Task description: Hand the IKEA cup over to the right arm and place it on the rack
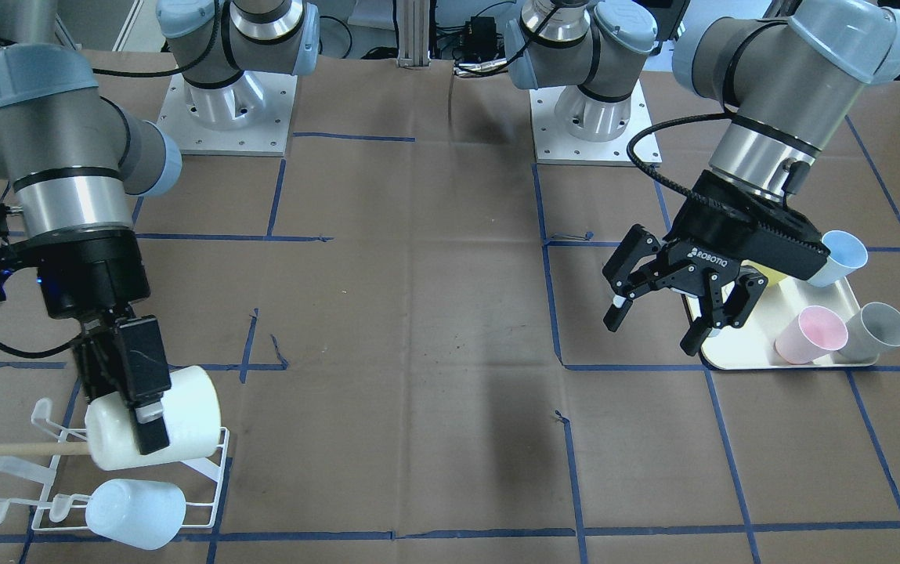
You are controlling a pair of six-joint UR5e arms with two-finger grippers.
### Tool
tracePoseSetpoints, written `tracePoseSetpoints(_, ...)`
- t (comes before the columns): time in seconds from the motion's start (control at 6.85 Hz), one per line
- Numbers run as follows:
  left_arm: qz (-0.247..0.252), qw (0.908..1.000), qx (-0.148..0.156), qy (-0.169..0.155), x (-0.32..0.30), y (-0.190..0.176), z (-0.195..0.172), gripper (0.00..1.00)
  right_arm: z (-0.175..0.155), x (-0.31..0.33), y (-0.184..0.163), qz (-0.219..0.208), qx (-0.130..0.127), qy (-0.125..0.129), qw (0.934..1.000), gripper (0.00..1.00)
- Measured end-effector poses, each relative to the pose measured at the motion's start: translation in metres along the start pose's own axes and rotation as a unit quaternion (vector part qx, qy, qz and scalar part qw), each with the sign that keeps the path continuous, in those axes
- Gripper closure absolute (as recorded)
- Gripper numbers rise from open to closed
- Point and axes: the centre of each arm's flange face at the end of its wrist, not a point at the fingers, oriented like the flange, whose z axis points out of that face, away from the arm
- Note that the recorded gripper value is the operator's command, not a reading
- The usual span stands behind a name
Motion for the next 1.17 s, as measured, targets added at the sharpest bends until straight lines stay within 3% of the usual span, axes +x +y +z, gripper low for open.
tracePoseSetpoints(0.15, -0.018, 0.9949, -0.085, -0.051, 0.01, 0.003, -0.002, 0.02, 0.001, 0.03, -0.022, -0.08, 0.016, 0.019, 0.9965, 0.86)
tracePoseSetpoints(0.29, -0.041, 0.9839, -0.155, -0.08, 0.025, 0.004, -0.009, 0.02, 0.003, 0.062, -0.044, -0.155, 0.032, 0.036, 0.9867, 0.86)
tracePoseSetpoints(0.44, -0.057, 0.9724, -0.207, -0.091, 0.036, 0.008, -0.024, 0.01, 0.005, 0.094, -0.064, -0.228, 0.05, 0.052, 0.971, 0.86)
tracePoseSetpoints(0.58, -0.063, 0.9646, -0.236, -0.101, 0.041, 0.014, -0.036, 0.01, 0.01, 0.121, -0.077, -0.285, 0.06, 0.067, 0.9544, 0.86)
tracePoseSetpoints(0.73, -0.062, 0.9611, -0.245, -0.112, 0.043, 0.018, -0.044, 0.01, 0.021, 0.141, -0.081, -0.318, 0.063, 0.075, 0.943, 0.86)
tracePoseSetpoints(0.88, -0.061, 0.9604, -0.244, -0.12, 0.044, 0.019, -0.049, 0.01, 0.034, 0.155, -0.081, -0.333, 0.069, 0.076, 0.9372, 0.85)
tracePoseSetpoints(1.17, -0.057, 0.9636, -0.23, -0.123, 0.046, 0.019, -0.058, 0.01, 0.057, 0.175, -0.075, -0.339, 0.071, 0.077, 0.9348, 0.85)
